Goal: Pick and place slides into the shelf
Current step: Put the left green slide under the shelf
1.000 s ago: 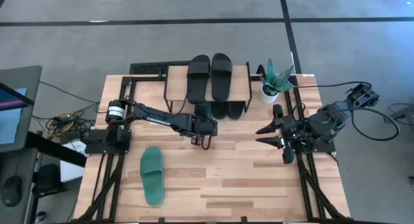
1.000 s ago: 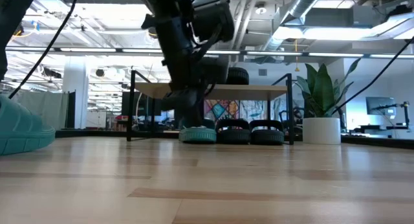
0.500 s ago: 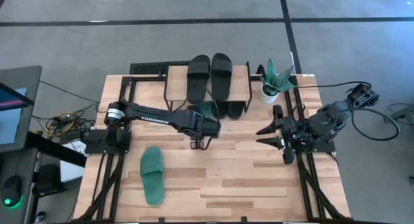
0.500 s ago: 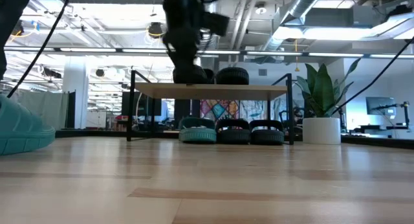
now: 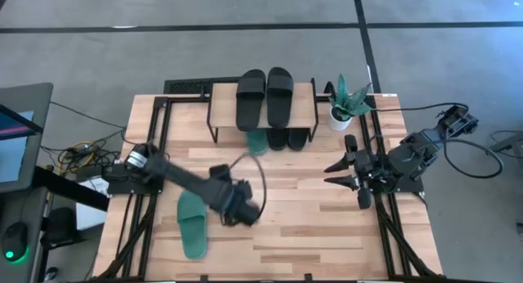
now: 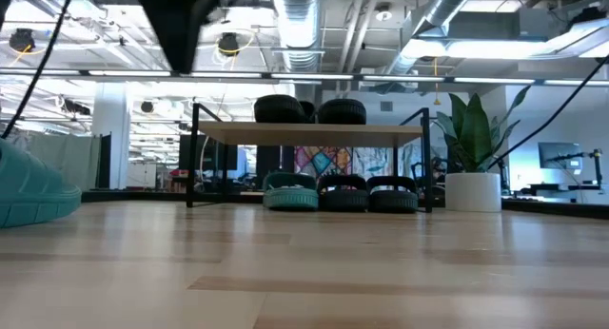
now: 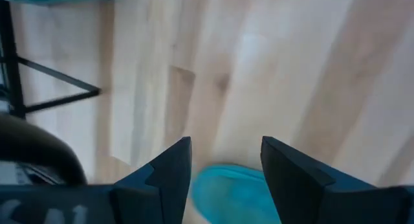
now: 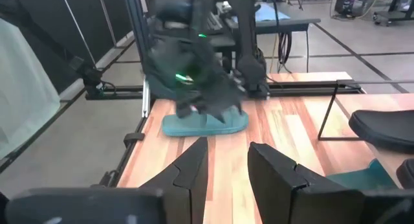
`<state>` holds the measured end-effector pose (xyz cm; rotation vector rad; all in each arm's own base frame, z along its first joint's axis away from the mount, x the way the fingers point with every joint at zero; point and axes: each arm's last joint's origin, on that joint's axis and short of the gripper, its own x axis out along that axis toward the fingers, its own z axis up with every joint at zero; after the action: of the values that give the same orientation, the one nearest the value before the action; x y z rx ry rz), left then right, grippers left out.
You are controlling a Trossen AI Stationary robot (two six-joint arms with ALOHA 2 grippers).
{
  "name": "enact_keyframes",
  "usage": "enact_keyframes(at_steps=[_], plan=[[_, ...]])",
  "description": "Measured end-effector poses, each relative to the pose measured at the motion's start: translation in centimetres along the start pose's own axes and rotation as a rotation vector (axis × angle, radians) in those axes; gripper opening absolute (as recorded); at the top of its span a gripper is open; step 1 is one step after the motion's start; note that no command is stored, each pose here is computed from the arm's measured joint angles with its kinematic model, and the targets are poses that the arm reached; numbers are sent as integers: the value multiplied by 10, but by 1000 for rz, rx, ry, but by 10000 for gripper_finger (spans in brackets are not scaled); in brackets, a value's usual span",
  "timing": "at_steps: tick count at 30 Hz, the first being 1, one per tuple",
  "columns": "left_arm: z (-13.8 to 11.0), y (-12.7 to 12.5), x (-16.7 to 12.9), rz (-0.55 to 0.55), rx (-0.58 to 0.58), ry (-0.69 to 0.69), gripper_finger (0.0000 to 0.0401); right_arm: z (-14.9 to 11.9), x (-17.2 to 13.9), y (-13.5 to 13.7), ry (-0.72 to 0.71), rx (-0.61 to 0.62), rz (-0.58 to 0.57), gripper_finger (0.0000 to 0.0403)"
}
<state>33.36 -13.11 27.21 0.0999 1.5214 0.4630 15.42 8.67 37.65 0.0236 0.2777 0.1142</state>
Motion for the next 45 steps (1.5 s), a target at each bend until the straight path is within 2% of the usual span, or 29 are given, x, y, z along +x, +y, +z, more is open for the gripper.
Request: enact_keyframes(at_steps=[7, 10, 19, 27, 34, 39, 45], plan=[[-46, -50, -23, 58, -115, -175, 174, -12, 8, 2, 9, 4, 3, 98], [-68, -68, -32, 55, -125, -238, 174, -14, 10, 3, 19, 1, 15, 98], [-127, -104, -48, 19, -167, -387, 174, -17, 17, 6, 44, -18, 17, 98], [-164, -118, -28, 39, -143, -279, 174, -20, 25, 9, 65, -28, 12, 98], [-171, -115, 2, 132, -111, -181, 174, -25, 35, 13, 102, -38, 5, 98], [-176, -112, 21, 205, -90, -164, 174, -26, 39, 15, 112, -38, 4, 98], [-180, -112, 45, 220, -85, -157, 174, -24, 38, 15, 87, -24, 8, 98]])
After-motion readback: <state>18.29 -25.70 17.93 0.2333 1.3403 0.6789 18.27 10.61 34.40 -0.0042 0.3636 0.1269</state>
